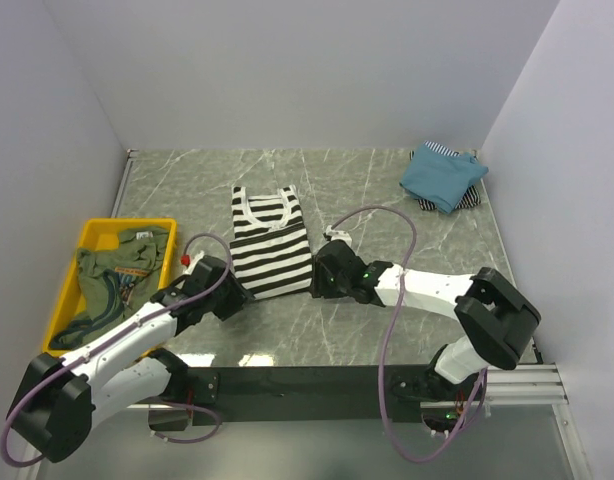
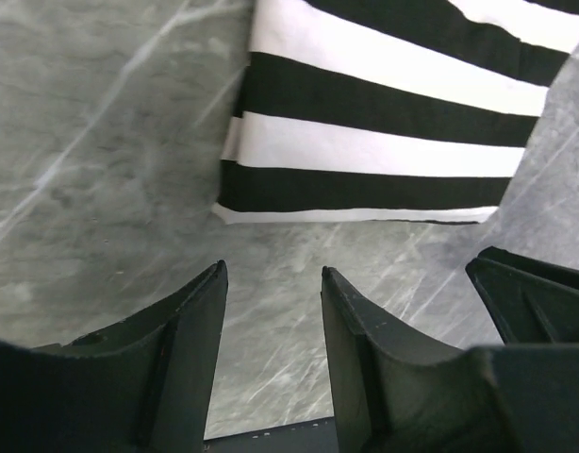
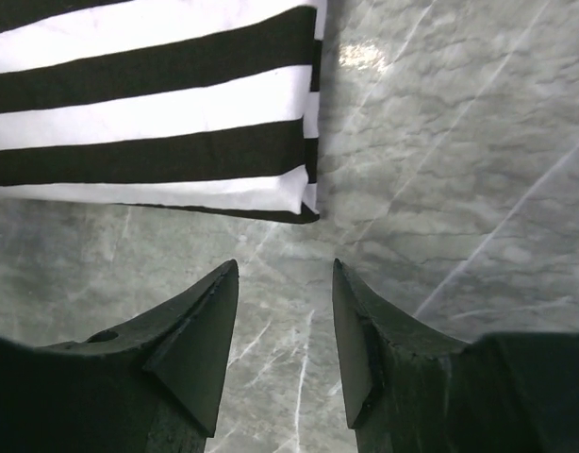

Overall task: Fold and stack the tank tops
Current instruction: Fold the tank top

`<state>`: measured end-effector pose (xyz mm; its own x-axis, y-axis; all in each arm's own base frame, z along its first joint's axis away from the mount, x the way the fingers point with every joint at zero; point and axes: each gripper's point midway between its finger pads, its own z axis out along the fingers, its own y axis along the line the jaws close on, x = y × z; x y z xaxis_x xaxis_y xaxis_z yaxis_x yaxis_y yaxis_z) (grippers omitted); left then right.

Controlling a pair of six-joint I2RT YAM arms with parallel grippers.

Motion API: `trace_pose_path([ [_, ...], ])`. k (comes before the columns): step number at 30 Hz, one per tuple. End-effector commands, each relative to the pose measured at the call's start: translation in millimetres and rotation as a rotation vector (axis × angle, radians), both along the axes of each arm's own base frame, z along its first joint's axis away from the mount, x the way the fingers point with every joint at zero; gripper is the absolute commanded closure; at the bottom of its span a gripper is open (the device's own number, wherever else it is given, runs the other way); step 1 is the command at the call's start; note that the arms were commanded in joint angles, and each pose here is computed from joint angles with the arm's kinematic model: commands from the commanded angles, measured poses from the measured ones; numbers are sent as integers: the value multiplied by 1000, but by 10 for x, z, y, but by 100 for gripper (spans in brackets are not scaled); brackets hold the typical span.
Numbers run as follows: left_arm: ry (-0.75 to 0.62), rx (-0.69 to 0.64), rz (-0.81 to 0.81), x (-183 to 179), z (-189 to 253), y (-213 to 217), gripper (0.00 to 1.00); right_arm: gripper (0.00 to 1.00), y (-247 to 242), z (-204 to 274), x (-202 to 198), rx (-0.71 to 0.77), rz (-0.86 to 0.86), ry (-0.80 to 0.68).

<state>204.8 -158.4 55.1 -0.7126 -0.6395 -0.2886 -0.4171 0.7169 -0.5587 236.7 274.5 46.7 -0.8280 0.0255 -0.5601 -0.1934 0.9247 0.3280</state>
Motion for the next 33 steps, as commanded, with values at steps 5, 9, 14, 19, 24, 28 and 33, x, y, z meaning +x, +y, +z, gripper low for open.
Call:
trace_pose_path([
  [5, 3, 19, 65, -28, -19, 108, 49, 47, 195, 141, 140, 130, -30, -30],
  [9, 9, 13, 65, -20, -82, 97, 47, 45, 144, 89, 211, 121, -51, -27],
  [14, 5, 18, 60, 66, -130, 92, 46, 45, 160, -31, 261, 124, -59, -4],
  [19, -1, 27, 71, 153, -176, 182, 46, 45, 126, -242, 243, 115, -72, 36],
  [24, -8, 18, 59, 159, -219, 173, 46, 51, 73, -327, 191, 113, -80, 48],
  [28, 18, 15, 61, 145, -329, 157, 47, 57, 24, -335, 160, 112, -88, 48],
  [33, 41, 27, 88, 138, -435, 190, 50, 71, -10, -355, 106, 112, -85, 54],
])
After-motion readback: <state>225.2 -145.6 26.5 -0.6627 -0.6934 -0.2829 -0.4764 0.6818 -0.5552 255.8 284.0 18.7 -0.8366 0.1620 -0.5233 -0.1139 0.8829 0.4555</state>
